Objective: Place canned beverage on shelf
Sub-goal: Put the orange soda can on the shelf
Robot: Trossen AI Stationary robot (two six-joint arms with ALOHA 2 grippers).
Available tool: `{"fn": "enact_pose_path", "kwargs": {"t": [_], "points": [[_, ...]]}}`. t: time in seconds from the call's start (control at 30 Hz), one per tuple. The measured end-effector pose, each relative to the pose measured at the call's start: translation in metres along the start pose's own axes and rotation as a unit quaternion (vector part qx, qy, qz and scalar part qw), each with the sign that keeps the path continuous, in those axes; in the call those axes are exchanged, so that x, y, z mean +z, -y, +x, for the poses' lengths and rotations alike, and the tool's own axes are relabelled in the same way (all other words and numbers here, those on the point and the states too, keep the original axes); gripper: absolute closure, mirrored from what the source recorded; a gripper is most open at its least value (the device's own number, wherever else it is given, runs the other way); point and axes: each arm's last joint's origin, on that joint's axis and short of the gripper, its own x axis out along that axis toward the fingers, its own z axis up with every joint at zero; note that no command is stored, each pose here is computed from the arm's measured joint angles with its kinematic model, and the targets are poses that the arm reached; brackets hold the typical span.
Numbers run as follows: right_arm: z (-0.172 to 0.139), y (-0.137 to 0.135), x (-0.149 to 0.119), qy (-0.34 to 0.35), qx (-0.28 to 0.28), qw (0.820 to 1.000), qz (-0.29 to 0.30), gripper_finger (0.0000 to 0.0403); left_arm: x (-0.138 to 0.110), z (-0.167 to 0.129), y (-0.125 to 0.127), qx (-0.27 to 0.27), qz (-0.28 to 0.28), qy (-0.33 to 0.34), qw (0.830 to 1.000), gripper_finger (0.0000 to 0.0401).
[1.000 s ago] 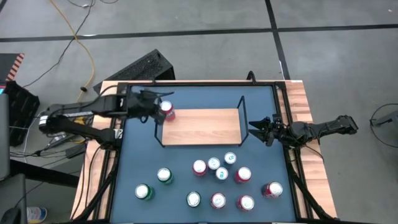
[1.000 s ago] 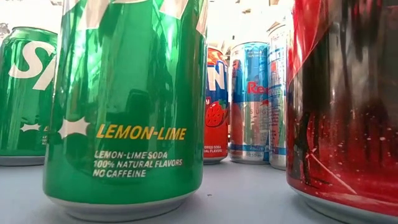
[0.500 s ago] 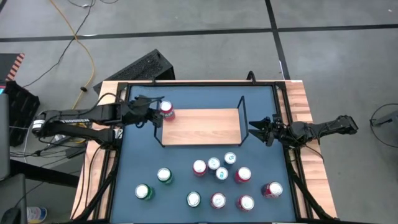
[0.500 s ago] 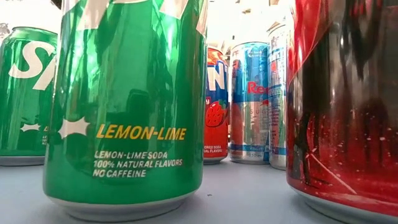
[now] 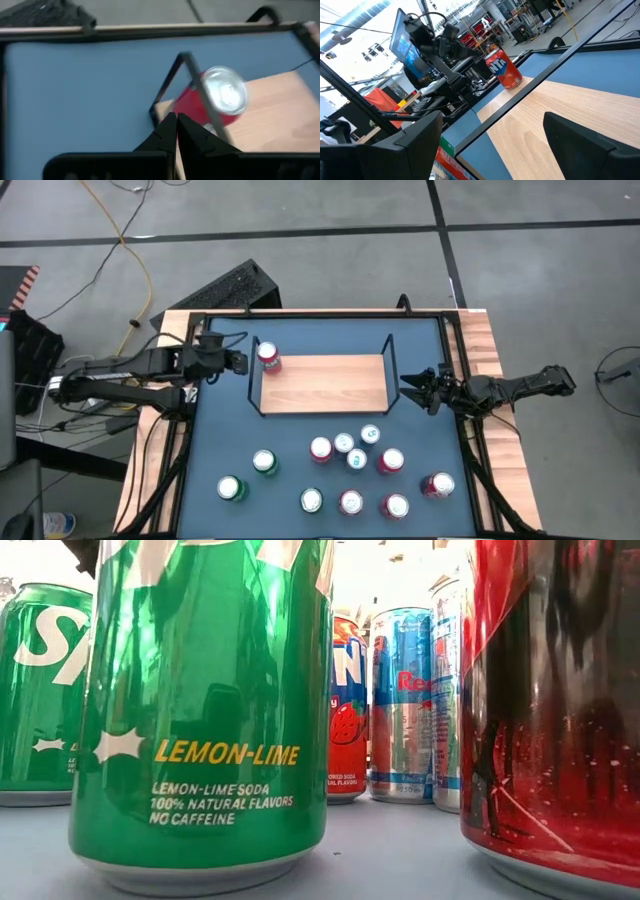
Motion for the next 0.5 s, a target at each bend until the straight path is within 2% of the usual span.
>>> {"fn": "enact_pose_path", "kwargs": {"t": [0.2,0.33,0.5], "points": [[0.000,0.000,0.000,0.004,-0.004,1.000,0.000,0.0055,-0.006,0.011,0.007,0.010,0.040,-0.022,0.999,0.0401],[0.000,0.001,0.001,0.009,-0.010,1.000,0.000,0.0055,-0.007,0.016,0.013,-0.036,0.074,-0.047,0.995,0.0401],[0.000,0.001,0.001,0.009,-0.010,1.000,0.000,0.0055,-0.017,0.029,0.004,-0.046,0.065,-0.063,0.995,0.0401]]}}
